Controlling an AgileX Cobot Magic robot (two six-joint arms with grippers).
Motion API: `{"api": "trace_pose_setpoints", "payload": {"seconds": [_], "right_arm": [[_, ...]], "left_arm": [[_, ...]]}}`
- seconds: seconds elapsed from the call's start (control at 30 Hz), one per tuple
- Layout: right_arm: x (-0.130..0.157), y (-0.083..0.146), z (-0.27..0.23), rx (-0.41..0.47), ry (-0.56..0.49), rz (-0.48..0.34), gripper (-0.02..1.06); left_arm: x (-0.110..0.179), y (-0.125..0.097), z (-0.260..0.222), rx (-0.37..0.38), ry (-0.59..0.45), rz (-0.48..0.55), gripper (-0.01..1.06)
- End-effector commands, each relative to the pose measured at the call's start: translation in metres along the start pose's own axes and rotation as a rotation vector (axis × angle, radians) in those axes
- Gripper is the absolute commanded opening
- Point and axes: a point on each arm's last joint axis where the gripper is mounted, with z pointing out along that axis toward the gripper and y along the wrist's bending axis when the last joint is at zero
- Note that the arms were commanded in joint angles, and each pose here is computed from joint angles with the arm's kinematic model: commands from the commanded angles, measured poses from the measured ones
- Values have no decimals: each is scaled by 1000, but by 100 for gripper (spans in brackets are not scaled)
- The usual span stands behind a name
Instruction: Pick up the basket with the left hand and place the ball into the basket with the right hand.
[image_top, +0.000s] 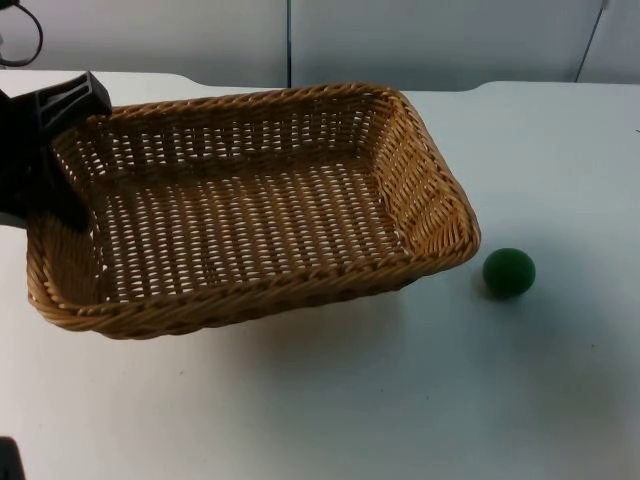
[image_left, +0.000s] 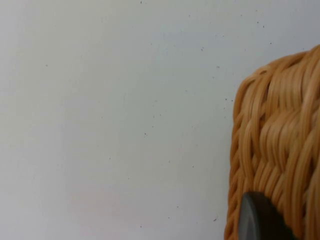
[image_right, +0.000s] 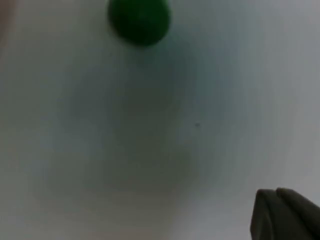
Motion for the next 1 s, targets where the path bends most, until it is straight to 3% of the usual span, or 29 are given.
{"api": "trace_pose_setpoints", "payload": {"seconds": [0.0,0.1,0.13,0.23,0.3,0.33,0.4,0.63,0.77,0.97], "right_arm": [[-7,9,11,-15,-6,-40,1],[-29,21,25,-36,-1,-17,25],[-29,21,25,-36,-1,-17,25],[-46,22,29,-48,-38,100,63],[-53,20,34,-69,-60,253,80],[-53,20,34,-69,-60,253,80],[-56,18,40,-97,-82,352,81],[-56,15,65,-102,-85,406,78],[-57,13,82,-117,-97,510,78],[-61,12,91,-117,-158,518,78]], "left_arm": [[-1,-4,-5,24,-25,-20,0],[-1,-4,-5,24,-25,-20,0],[-1,-4,-5,24,-25,-20,0],[-2,-4,-5,24,-29,-20,0],[-2,-4,-5,24,-33,-20,0],[-2,-4,-5,24,-33,-20,0],[-2,-4,-5,24,-35,-20,0],[-2,-4,-5,24,-36,-20,0],[-3,-4,-5,23,-41,-20,0],[-3,-4,-5,23,-47,-20,0]]}}
